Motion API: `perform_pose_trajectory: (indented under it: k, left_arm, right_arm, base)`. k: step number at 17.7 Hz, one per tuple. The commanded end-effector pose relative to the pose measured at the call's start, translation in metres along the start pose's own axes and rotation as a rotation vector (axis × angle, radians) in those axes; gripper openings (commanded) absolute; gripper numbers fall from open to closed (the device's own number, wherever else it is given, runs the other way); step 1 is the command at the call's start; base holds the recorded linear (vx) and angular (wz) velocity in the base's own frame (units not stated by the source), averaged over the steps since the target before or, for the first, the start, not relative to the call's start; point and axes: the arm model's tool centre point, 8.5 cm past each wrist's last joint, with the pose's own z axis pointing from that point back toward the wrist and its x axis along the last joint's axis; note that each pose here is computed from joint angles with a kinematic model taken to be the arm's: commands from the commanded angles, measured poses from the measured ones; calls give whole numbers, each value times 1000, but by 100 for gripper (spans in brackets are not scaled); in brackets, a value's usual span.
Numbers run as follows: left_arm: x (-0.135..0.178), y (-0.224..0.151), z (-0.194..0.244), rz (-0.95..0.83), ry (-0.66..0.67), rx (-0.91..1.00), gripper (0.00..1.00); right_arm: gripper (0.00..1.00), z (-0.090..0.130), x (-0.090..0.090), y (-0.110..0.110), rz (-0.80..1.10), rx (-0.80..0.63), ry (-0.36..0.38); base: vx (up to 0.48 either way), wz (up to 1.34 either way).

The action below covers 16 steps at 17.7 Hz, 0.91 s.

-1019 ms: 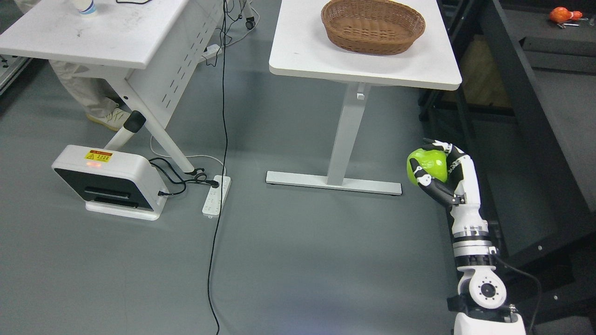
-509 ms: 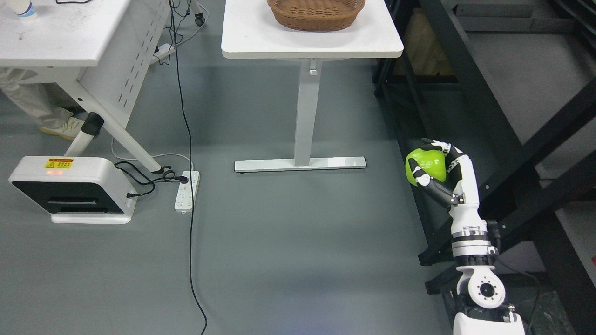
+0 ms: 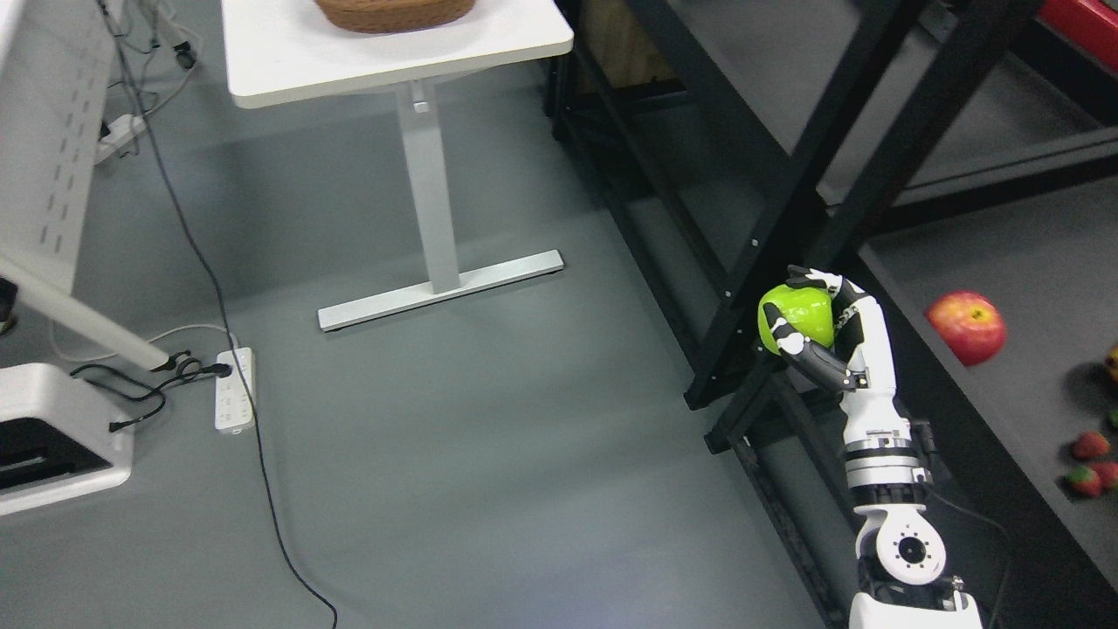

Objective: Place green apple on left shelf middle layer
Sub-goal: 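Hold the apple in the right hand while driving to the black shelf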

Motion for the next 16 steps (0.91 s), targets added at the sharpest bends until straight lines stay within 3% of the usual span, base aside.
perform_pose_trajectory:
  k: [1,16]
  left_arm:
    - [14,11,2,-4,-20,16,100]
    - [14,11,2,-4,-20,16,100]
  right_arm:
    - [0,7,-5,2,0,7,20]
    - [0,8,-7,5,4,14,28]
  base:
    - [-62,-733]
    - [35,-991]
